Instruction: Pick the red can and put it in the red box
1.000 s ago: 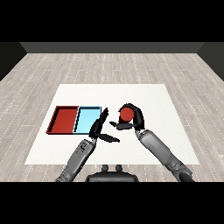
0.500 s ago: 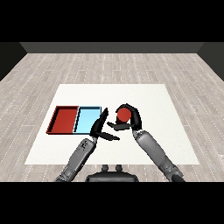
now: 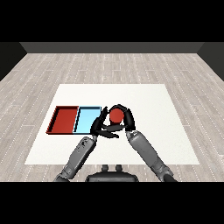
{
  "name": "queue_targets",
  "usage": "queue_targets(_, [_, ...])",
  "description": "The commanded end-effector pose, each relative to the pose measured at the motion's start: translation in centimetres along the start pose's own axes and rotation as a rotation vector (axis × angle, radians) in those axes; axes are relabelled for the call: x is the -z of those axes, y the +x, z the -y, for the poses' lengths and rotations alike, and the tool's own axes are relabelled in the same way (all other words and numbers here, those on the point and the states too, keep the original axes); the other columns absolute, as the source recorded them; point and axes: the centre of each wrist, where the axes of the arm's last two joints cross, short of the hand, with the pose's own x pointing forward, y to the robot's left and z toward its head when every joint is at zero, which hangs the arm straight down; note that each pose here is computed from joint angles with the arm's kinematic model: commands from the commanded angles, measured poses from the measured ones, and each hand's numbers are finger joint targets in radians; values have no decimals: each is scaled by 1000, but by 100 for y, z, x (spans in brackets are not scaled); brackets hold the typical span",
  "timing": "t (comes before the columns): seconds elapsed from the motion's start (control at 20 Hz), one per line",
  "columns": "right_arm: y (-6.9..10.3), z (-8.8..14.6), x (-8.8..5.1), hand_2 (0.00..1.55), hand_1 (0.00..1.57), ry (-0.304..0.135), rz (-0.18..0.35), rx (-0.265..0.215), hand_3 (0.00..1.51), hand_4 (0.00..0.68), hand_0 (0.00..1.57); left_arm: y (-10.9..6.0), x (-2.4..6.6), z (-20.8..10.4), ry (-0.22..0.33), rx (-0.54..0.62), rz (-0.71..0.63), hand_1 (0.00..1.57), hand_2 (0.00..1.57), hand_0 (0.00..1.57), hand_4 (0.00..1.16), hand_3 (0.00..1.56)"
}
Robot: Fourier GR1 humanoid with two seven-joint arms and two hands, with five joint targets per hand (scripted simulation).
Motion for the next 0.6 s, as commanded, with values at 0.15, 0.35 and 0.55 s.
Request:
queue_targets(0.15, [40, -185, -5, 1426, 1458, 20, -3, 30, 1369, 539, 1458, -74, -5, -23, -27, -45, -8, 0, 0, 0, 0, 0])
queue_targets(0.35, [74, -247, 58, 1431, 1468, 60, 43, 71, 1372, 508, 1468, -53, 41, 28, -50, 31, 36, 0, 0, 0, 0, 0])
queue_targets(0.55, [107, -167, 47, 1417, 1454, 71, 24, 59, 1368, 502, 1454, 226, 55, 171, 131, 31, -16, 0, 0, 0, 478, 0])
